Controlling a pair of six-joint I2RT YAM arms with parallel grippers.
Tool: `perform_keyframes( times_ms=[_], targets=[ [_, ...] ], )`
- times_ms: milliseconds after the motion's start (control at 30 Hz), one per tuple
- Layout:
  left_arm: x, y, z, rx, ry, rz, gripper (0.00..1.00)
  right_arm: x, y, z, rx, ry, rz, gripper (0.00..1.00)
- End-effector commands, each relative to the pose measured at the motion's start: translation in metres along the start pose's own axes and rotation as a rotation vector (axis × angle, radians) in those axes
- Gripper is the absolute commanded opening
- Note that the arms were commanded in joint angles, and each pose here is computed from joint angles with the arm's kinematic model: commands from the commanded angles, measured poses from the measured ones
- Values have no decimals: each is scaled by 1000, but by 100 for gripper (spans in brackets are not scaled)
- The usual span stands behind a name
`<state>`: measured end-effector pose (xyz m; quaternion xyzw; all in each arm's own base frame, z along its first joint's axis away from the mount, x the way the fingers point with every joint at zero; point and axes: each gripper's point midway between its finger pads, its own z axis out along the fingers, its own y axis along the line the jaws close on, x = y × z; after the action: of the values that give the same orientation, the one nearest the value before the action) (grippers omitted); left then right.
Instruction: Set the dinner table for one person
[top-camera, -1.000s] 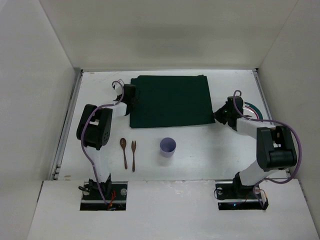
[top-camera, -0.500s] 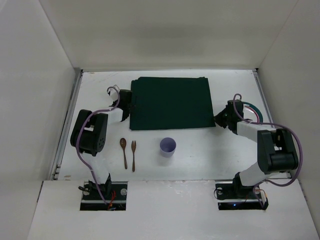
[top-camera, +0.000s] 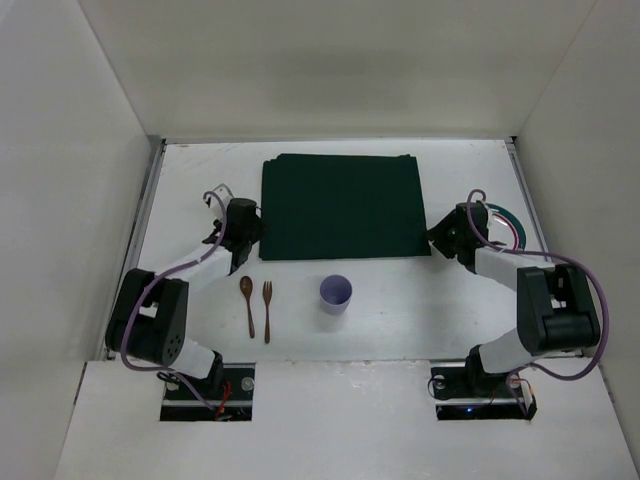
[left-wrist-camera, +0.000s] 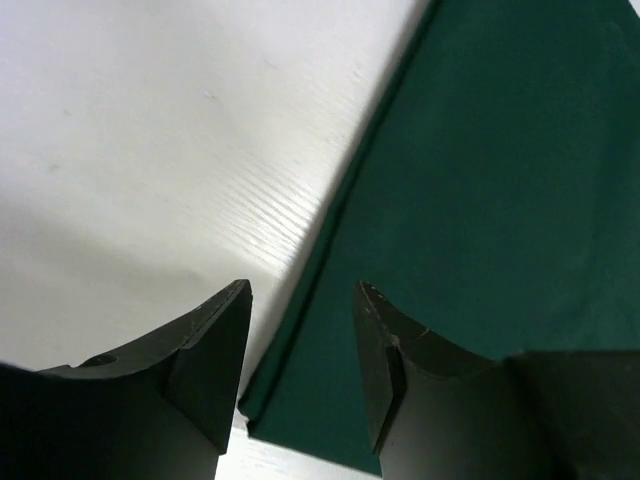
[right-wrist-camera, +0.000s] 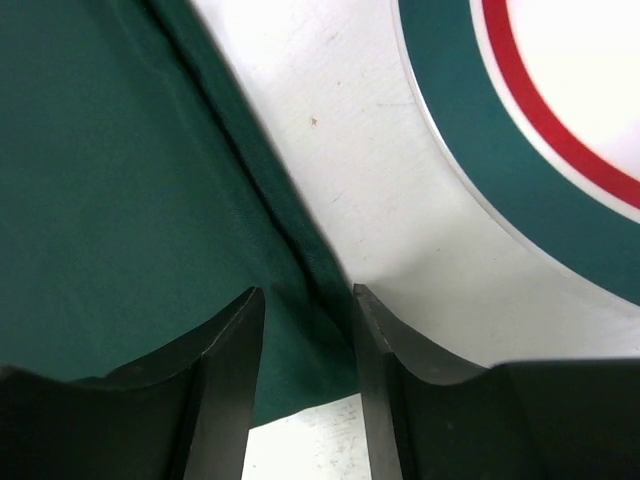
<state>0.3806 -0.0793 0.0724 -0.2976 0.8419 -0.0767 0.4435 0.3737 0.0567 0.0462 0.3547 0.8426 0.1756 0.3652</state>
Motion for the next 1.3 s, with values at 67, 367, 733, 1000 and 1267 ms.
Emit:
perform_keyframes(
  times_ms=[67,367,733,1000,1267],
  targets=[
    [38,12,-5,-16,81,101,42,-10,3,-5,12,-65,-54,33],
    [59,20,0,-30,136,124,18,-2,2,-5,33,-35,-83,10],
    [58,33,-19,-23,109,107,9,7,-7,-16,59,-34,-99,6],
    [24,17,-42,44,-21,92,45,0,11,-33,-3,-71,-133,53],
    [-17,-4,-82,179,-189,62,59,-33,23,-84,-56,-217,-106,67]
  ],
)
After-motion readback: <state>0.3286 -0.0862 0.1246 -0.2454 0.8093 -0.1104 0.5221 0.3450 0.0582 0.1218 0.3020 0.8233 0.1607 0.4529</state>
